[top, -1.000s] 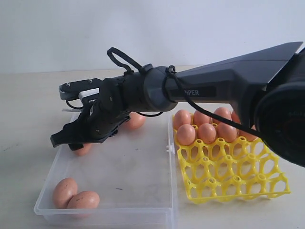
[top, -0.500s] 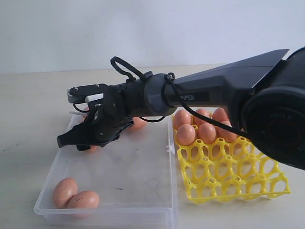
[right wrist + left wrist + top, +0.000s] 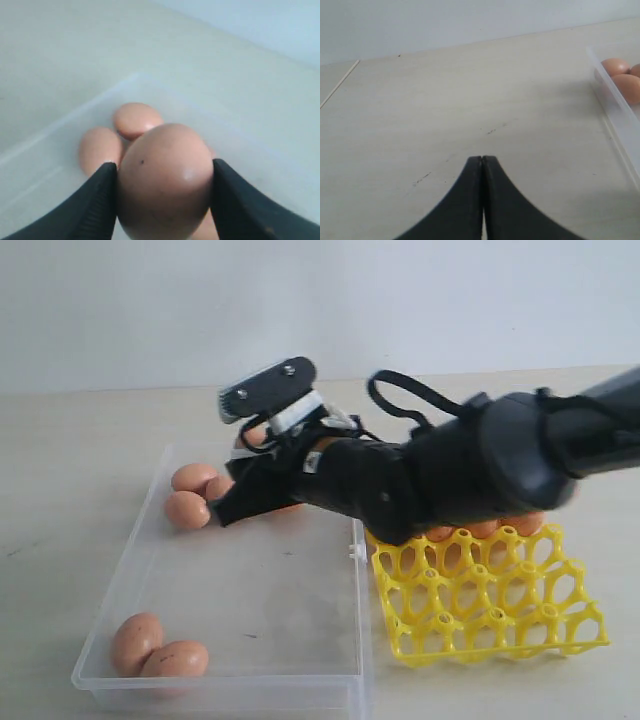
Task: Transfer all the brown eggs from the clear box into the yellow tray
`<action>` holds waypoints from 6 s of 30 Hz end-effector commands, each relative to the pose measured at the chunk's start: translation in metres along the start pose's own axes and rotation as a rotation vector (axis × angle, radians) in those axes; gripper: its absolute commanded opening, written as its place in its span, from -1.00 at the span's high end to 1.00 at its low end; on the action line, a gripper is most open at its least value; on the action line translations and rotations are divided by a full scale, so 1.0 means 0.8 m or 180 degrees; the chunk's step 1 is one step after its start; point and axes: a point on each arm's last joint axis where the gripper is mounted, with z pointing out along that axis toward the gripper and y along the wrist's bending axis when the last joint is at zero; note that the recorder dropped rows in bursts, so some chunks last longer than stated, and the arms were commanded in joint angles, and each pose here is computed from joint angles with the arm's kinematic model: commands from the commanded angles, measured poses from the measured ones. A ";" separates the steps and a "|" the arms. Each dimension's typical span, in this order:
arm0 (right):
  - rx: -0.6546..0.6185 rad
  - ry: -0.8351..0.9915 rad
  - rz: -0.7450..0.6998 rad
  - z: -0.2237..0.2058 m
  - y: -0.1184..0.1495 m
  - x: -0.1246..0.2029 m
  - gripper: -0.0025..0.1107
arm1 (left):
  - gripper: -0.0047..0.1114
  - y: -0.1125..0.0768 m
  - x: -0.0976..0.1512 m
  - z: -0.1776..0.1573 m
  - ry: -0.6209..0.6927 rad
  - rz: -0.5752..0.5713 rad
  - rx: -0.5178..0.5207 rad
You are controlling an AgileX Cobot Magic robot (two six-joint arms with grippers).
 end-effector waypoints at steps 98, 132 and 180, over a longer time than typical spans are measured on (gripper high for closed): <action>-0.0998 0.1433 0.0229 0.045 0.080 -0.021 0.96 | 0.92 0.000 -0.003 -0.001 -0.0062 -0.0019 0.0016; -0.1487 0.1656 -0.0483 0.044 0.078 -0.040 0.00 | 0.92 0.000 -0.003 -0.001 -0.0062 -0.0019 0.0016; -0.1286 0.0812 -0.2673 0.103 0.077 -0.026 0.95 | 0.92 0.000 -0.003 -0.001 -0.0062 -0.0019 0.0016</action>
